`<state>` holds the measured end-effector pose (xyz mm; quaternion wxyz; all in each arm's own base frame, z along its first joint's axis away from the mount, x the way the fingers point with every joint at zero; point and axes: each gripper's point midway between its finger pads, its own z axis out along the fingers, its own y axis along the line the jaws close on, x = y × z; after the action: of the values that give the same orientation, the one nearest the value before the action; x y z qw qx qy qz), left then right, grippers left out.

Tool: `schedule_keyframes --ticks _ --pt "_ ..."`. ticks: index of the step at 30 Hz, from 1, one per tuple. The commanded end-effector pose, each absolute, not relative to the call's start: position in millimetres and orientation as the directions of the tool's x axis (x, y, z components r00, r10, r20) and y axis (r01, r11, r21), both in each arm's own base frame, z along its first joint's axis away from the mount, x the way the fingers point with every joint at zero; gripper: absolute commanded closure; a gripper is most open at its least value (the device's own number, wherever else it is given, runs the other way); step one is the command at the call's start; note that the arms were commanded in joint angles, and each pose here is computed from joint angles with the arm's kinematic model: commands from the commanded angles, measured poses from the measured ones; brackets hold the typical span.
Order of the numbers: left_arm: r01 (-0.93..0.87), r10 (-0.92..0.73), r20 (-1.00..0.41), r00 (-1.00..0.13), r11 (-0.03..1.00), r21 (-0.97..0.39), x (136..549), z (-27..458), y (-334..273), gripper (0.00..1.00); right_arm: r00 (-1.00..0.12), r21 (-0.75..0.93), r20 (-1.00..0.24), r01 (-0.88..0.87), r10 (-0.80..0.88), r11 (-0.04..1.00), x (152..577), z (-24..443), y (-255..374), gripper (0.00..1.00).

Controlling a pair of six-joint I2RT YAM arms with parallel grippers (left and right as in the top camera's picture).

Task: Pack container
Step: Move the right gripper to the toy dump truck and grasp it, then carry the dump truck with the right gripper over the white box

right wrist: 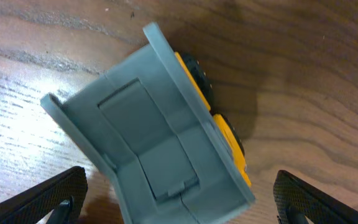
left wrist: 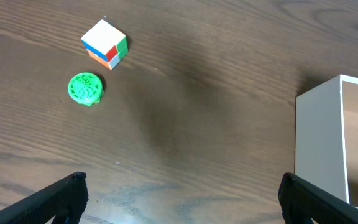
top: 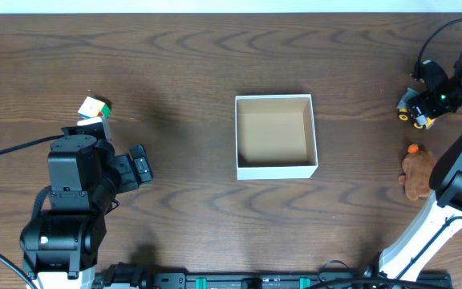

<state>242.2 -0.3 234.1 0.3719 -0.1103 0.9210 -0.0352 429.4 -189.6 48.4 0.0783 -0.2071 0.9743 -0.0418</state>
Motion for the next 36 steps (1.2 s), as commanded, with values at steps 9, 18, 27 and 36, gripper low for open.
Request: schedule_keyframes --ticks 9,18,27,36 --pt "-0.185 -0.234 -0.675 -0.699 0.972 -0.145 245.3 236.7 1.2 0.02 -0.888 -0.117 -0.153 -0.42 -0.435 0.9 437.3 47.7 -183.3 0.09" --pt "-0.185 -0.234 -0.675 -0.7 0.972 -0.145 245.2 236.7 1.2 0.02 -0.884 -0.1 -0.171 -0.424 -0.435 0.9 438.8 47.9 -179.5 0.17" --pt "-0.187 -0.234 -0.665 -0.709 0.972 -0.142 242.7 234.3 1.2 0.02 -0.881 -0.087 -0.186 -0.426 -0.435 0.901 439.9 48.1 -176.6 0.43" --pt "-0.187 -0.234 -0.665 -0.709 0.972 -0.142 242.8 234.4 1.2 0.02 -0.882 -0.07 -0.205 -0.419 -0.424 0.905 441.6 48.5 -172.8 0.48"
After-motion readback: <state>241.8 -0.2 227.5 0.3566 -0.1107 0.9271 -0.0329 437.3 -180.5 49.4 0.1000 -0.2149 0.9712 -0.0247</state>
